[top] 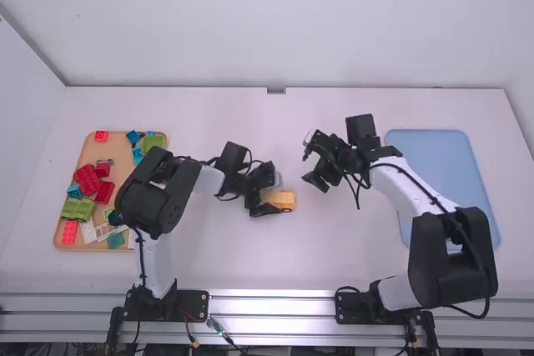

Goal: Assemble lego blocks to make yellow taxi

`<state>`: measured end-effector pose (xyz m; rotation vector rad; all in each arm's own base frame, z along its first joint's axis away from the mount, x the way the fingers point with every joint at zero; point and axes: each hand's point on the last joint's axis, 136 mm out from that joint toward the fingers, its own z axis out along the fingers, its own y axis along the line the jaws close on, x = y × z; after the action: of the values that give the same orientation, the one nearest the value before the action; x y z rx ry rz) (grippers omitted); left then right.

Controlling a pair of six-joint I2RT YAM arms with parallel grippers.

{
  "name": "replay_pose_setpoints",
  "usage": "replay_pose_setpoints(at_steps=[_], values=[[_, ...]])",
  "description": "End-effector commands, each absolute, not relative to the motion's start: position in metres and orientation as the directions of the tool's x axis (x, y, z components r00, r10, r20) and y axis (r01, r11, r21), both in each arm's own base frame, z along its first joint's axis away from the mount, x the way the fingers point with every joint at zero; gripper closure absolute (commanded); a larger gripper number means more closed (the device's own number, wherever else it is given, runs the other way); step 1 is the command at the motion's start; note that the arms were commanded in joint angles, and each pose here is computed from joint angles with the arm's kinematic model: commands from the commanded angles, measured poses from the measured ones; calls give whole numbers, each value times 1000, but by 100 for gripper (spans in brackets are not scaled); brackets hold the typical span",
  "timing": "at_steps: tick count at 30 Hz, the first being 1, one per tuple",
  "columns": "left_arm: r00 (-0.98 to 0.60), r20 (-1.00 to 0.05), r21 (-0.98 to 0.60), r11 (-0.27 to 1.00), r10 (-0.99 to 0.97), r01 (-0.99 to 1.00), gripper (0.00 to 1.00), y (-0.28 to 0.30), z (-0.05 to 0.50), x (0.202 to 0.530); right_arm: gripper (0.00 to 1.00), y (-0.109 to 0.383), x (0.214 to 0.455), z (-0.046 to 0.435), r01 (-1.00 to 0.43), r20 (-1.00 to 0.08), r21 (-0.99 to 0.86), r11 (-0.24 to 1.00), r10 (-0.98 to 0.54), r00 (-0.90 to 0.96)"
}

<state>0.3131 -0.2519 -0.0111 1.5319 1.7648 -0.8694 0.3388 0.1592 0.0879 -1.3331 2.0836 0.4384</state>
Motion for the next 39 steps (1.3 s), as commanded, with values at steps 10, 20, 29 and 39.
replay_pose_setpoints(at_steps=[10, 20, 29, 39], values=[[-307, -669, -189, 244, 677, 951, 1, -200, 102, 340, 1, 176, 347, 100, -907, -682, -109, 407, -694, -229], [-906, -356, -128, 948, 229, 290, 1, -44, 139, 408, 1, 180, 357, 108, -892, -710, -128, 434, -668, -223], [-995, -97, 37, 999, -10, -13, 1, 80, 83, 344, 1, 183, 370, 120, -860, -753, -120, 497, -610, -247], [-996, 40, -48, 996, -80, -81, 5, 106, 36, 283, 1, 184, 376, 125, -854, -764, -145, 501, -605, -225]])
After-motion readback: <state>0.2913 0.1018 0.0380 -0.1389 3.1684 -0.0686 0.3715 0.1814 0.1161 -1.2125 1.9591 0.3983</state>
